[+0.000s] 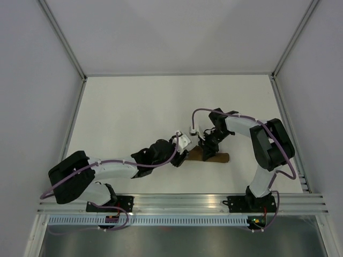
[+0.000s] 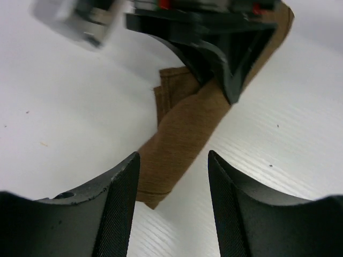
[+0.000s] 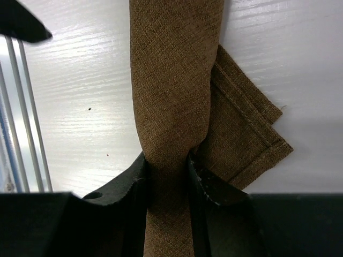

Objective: Fold the napkin, place the utensils inside, and roll it up
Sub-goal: Roll the napkin with the utensil

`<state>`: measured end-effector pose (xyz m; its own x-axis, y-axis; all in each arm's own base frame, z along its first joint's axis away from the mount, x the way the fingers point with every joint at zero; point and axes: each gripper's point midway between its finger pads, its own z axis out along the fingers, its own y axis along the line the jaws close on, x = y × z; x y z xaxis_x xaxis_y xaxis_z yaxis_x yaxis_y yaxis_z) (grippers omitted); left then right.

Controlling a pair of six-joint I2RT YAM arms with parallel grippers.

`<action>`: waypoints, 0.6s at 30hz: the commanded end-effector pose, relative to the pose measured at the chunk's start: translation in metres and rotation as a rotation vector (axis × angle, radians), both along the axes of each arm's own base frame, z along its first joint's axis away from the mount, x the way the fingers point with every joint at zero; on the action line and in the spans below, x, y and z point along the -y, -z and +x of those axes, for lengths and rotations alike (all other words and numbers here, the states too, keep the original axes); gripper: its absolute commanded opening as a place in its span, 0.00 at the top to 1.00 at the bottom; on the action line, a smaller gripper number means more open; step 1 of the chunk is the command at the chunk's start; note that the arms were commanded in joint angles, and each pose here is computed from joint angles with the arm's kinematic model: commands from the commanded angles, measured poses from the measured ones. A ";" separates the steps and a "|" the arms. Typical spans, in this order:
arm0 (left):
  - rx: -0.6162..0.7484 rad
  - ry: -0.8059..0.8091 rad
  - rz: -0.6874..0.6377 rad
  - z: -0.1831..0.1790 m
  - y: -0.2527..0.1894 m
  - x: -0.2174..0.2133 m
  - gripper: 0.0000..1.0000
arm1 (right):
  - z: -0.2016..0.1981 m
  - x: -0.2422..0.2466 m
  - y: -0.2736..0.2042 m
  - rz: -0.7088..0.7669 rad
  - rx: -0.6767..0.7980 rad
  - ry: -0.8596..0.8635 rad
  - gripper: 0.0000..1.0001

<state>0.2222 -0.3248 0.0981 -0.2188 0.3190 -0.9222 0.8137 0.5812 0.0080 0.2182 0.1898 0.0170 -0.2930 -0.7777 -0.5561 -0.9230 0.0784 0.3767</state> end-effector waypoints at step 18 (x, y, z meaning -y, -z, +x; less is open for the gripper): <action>0.606 0.223 0.342 -0.003 0.029 0.075 0.29 | 0.008 0.022 0.038 -0.091 -0.173 -0.003 0.98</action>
